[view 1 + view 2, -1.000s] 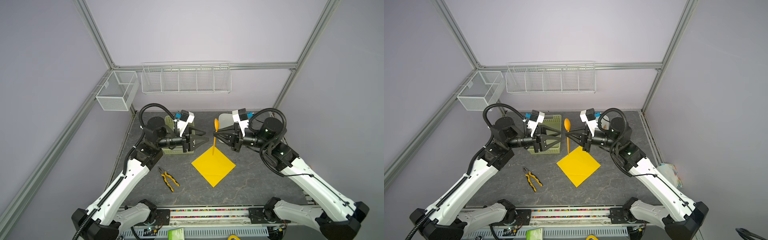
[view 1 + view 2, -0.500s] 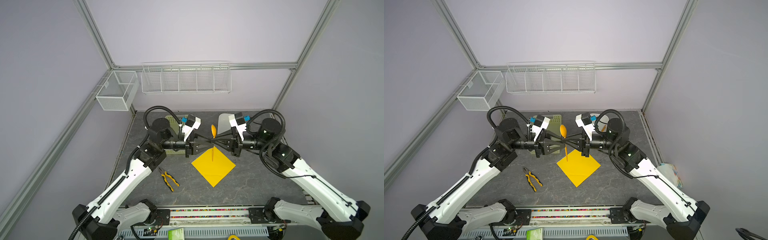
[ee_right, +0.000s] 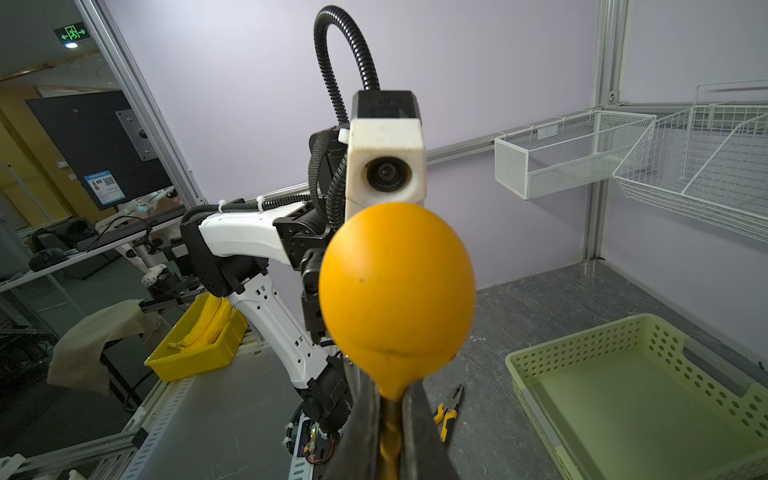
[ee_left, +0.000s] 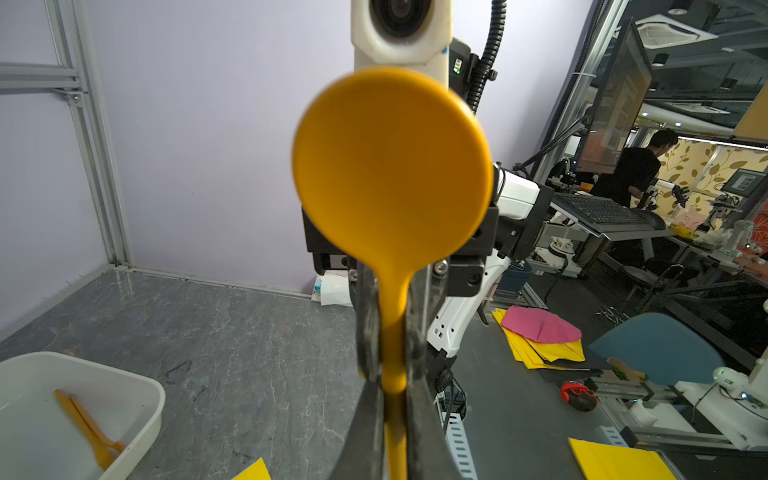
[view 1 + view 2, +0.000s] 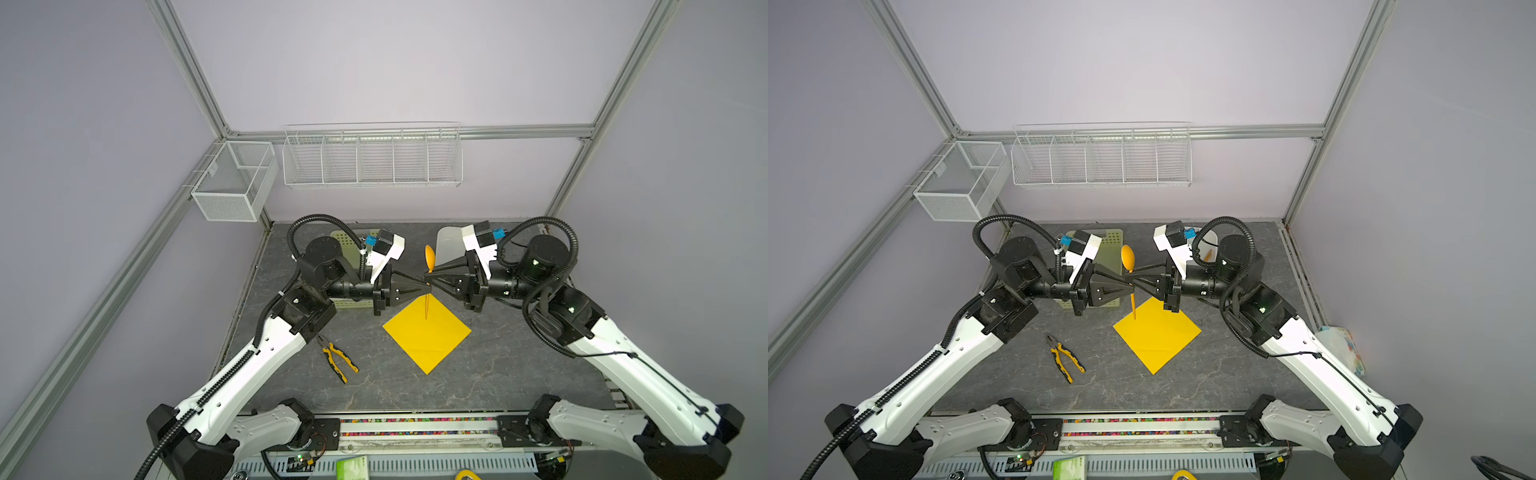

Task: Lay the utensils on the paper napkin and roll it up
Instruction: 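Hold the yellow spoon upright between both grippers above the napkin, then open the right gripper and draw it back while left gripper tilts spoon over napkin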

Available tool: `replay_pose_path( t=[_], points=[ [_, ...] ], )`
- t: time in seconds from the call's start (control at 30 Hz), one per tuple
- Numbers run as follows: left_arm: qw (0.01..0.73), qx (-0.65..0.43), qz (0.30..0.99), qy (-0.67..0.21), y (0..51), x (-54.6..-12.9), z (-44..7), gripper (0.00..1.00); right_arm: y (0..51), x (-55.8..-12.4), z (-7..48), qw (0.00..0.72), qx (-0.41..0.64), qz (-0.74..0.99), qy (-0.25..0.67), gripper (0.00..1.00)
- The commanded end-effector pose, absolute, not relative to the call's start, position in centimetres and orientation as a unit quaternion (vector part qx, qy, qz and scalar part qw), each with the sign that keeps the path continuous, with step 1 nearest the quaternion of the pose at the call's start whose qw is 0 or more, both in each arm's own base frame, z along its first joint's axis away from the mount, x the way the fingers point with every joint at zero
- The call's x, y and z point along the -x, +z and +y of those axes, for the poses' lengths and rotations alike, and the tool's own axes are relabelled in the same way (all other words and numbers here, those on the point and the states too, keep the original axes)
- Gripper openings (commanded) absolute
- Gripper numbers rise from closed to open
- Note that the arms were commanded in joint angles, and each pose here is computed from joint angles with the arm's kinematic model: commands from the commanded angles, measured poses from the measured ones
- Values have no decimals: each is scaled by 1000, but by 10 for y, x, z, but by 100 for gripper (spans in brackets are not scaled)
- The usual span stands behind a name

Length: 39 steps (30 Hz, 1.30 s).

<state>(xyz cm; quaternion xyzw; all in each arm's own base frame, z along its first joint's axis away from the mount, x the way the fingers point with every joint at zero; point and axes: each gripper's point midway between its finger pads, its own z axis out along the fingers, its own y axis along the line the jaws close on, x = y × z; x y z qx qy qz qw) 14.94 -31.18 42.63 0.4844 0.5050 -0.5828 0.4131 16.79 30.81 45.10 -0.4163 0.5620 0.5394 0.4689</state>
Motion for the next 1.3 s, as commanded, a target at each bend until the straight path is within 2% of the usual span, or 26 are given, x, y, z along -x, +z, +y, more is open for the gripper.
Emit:
replay_pose_path(
  t=[0.0, 0.23, 0.47, 0.53, 0.9, 1.27],
  points=[
    [417, -495, 489, -584, 428, -145, -313, 7, 464, -163, 304, 485, 413, 551, 539, 7],
    [419, -494, 493, -581, 427, -147, -313, 0, 461, -164, 303, 483, 411, 556, 538, 8],
    [436, -477, 521, -557, 421, -161, -315, 0, 452, -164, 295, 489, 406, 574, 516, 35],
    [437, -467, 538, -549, 417, -169, -317, 0, 445, -167, 289, 495, 397, 587, 502, 38],
    [430, -323, 693, -481, 365, -244, -328, 0, 398, -207, 244, 526, 307, 690, 392, 40],
    [366, -160, 846, -353, 263, -285, -327, 0, 355, -245, 202, 501, 202, 783, 308, 36]
  ],
)
